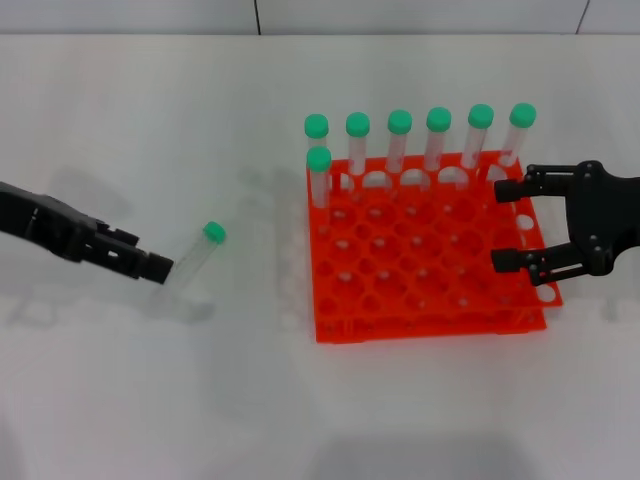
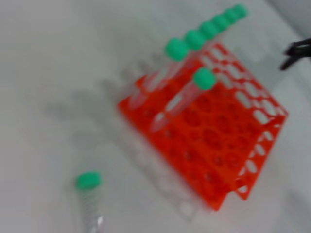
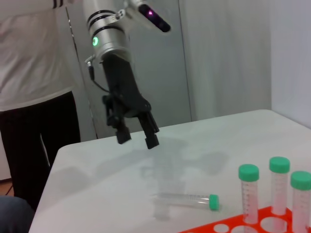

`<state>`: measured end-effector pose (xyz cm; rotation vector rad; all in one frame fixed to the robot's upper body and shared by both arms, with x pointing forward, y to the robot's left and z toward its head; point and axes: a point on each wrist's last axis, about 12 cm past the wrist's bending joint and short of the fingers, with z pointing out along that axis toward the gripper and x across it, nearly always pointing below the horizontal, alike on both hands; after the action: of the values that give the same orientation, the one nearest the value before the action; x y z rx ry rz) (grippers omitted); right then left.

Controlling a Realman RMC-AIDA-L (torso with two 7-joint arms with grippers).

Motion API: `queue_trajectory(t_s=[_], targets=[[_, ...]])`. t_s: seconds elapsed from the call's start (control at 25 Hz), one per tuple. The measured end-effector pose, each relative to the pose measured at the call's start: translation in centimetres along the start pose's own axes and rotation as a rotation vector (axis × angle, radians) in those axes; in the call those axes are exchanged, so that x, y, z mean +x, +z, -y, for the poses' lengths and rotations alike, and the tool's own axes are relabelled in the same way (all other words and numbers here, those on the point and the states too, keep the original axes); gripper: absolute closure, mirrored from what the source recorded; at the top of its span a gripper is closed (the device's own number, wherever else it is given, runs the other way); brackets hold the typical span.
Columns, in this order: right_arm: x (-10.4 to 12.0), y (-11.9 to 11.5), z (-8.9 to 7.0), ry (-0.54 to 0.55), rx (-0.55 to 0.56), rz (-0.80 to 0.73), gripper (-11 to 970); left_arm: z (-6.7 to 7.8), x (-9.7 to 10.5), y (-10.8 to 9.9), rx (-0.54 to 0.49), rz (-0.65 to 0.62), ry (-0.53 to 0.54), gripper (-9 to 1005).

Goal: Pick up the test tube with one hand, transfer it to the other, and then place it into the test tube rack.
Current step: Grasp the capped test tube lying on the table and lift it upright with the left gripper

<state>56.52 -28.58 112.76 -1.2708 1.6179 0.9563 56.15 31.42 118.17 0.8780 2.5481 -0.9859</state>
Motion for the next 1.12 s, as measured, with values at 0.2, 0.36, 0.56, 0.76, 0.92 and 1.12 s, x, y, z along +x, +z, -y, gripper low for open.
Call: queue_trajectory(t_s=[0.2,0.36,0.56,0.76,0.92,1.12], targets=[[0.0,0.3,-0.1,0.0,-0.001,0.003,90,0.1,-1.5,0.9,-0.093,-0.13,-0.056,109],[0.0,0.5,-0.1,-0.005,0.0,0.007,90,0.1,-2.5,2.4,-0.175,-0.215,-0.071,109],[0.1,0.7,-0.2,-0.009,-0.002,0.01,90,0.1,-3.2,4.3,-0.263,-0.271,-0.083,109],[0.1,0.8,-0.2,-0.009,-0.001,0.011,89,0.4,-3.7,6.1,-0.321,-0.314,-0.078,108],[0.3,0.8,-0.2,-0.007,0.001,0.01,89,0.6,-3.5,7.7,-0.326,-0.352,-0.066,108],[0.6,0.8,-0.3,-0.001,0.01,0.009,90,0.1,-3.2,8.3,-0.349,-0.355,-0.085,108]])
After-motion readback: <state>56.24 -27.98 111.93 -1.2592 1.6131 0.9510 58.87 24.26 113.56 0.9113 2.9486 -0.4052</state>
